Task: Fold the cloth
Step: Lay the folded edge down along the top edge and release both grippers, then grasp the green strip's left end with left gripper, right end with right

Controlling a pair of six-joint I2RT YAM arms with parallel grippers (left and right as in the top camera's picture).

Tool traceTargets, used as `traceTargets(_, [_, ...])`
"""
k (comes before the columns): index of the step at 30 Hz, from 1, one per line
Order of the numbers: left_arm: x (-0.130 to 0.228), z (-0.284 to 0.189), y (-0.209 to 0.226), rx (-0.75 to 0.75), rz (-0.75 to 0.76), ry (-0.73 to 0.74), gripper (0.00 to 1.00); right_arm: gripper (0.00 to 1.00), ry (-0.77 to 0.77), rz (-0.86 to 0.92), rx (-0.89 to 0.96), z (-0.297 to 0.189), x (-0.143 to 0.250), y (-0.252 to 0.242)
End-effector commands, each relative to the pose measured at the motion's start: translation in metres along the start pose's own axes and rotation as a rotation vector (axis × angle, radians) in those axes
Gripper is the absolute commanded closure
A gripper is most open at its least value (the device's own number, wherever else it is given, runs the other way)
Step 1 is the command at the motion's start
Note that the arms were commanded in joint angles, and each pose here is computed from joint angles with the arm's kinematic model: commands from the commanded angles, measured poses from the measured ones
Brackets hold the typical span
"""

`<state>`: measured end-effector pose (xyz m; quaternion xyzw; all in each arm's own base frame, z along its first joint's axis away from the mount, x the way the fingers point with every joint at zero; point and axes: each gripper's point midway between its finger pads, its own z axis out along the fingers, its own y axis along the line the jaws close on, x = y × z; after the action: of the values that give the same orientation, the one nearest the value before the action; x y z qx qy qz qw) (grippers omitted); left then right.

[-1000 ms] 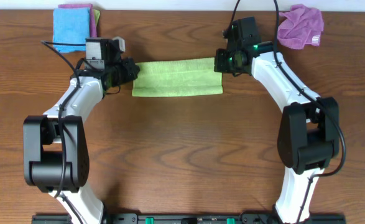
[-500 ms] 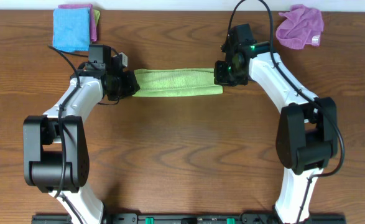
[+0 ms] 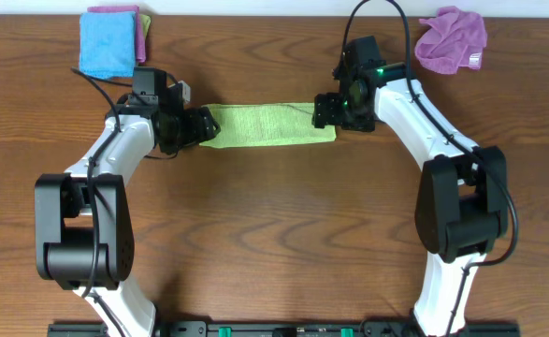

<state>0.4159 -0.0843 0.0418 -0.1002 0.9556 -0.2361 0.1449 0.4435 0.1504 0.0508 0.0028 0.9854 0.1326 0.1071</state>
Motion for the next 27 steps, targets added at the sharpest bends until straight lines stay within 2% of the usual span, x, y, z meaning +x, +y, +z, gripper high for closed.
traceTargets(1, [-0.017, -0.011, -0.008, 0.006, 0.032, -0.029, 0.21, 0.19, -0.049, -0.033, -0.001, -0.011, -0.016, 0.005])
traceTargets(2, [-0.023, -0.018, -0.013, 0.01, 0.055, -0.037, 0.23, 0.33, -0.074, -0.044, -0.002, -0.018, -0.023, 0.007])
traceTargets(3, [-0.032, -0.026, -0.021, 0.014, 0.081, -0.053, 0.29, 0.75, -0.109, -0.073, -0.008, -0.028, -0.032, 0.012])
traceTargets(4, [-0.038, -0.031, -0.025, 0.018, 0.097, -0.065, 0.39, 0.99, -0.128, -0.079, -0.011, -0.034, -0.038, 0.014])
traceTargets(5, [-0.048, -0.039, -0.032, 0.023, 0.114, -0.087, 0.72, 0.99, -0.159, -0.086, -0.017, -0.043, -0.048, 0.019])
traceTargets(6, [-0.054, -0.043, -0.036, 0.028, 0.122, -0.103, 0.89, 0.99, -0.172, -0.092, -0.021, -0.047, -0.051, 0.022])
traceTargets(7, [-0.06, -0.047, -0.04, 0.033, 0.129, -0.119, 0.94, 0.99, -0.179, -0.098, -0.022, -0.048, -0.053, 0.025])
traceTargets(11, [-0.071, -0.047, -0.029, -0.073, 0.143, -0.172, 0.94, 0.99, -0.167, -0.113, 0.036, -0.037, -0.046, 0.024])
traceTargets(15, [-0.061, -0.037, -0.014, -0.19, 0.152, -0.167, 0.94, 0.99, -0.118, -0.134, 0.095, -0.012, -0.031, 0.022])
traceTargets(21, [-0.044, -0.011, -0.016, -0.186, 0.188, -0.14, 0.94, 0.99, -0.062, -0.148, 0.118, 0.016, -0.013, 0.02])
traceTargets(27, [-0.04, -0.007, -0.024, -0.168, 0.206, -0.133, 0.94, 0.99, -0.019, -0.142, 0.177, 0.036, -0.004, 0.004])
